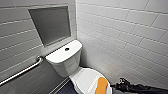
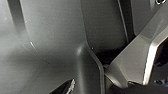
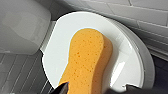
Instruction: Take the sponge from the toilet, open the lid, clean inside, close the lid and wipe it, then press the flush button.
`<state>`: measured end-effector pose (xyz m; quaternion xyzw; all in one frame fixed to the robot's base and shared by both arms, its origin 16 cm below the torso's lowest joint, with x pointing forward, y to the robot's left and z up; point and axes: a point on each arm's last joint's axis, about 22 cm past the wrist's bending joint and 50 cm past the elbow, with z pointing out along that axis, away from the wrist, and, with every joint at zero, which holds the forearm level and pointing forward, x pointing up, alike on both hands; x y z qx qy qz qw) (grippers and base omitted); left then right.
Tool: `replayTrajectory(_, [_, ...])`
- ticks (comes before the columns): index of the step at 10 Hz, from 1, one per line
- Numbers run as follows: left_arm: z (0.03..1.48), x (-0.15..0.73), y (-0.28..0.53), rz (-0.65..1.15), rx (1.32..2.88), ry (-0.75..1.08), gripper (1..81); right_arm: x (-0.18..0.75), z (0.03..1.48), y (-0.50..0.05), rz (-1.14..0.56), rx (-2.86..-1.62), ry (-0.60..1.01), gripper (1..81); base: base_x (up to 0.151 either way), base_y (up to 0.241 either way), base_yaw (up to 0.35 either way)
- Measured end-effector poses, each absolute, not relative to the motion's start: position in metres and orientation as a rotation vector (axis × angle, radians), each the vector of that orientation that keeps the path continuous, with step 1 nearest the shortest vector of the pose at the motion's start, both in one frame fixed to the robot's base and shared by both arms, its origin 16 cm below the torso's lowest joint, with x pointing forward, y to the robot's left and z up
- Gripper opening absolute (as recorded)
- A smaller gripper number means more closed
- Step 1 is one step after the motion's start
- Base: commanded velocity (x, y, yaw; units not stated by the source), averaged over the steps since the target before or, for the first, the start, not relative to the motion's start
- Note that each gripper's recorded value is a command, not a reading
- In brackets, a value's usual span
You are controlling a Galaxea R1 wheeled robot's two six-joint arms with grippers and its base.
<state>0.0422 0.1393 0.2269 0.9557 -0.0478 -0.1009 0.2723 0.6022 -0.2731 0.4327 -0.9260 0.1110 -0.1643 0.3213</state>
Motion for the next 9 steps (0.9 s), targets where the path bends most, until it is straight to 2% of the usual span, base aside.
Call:
replayTrajectory(3, [0.227,0.039,0.139,-0.280,2.573,-0.119,81.1,0.612,0.409,-0.262,-0.417,-2.457,0.313,81.1,0.000,0.000,0.000])
replayTrajectory(6, [0.233,0.009,0.142,-0.378,2.562,-0.089,81.1,0.610,0.366,-0.241,-0.333,-2.465,0.345,81.1,0.000,0.000,0.000])
replayTrajectory(9, [0.234,-0.001,0.142,-0.414,2.557,-0.077,81.1,0.619,0.354,-0.249,-0.320,-2.476,0.378,81.1,0.000,0.000,0.000])
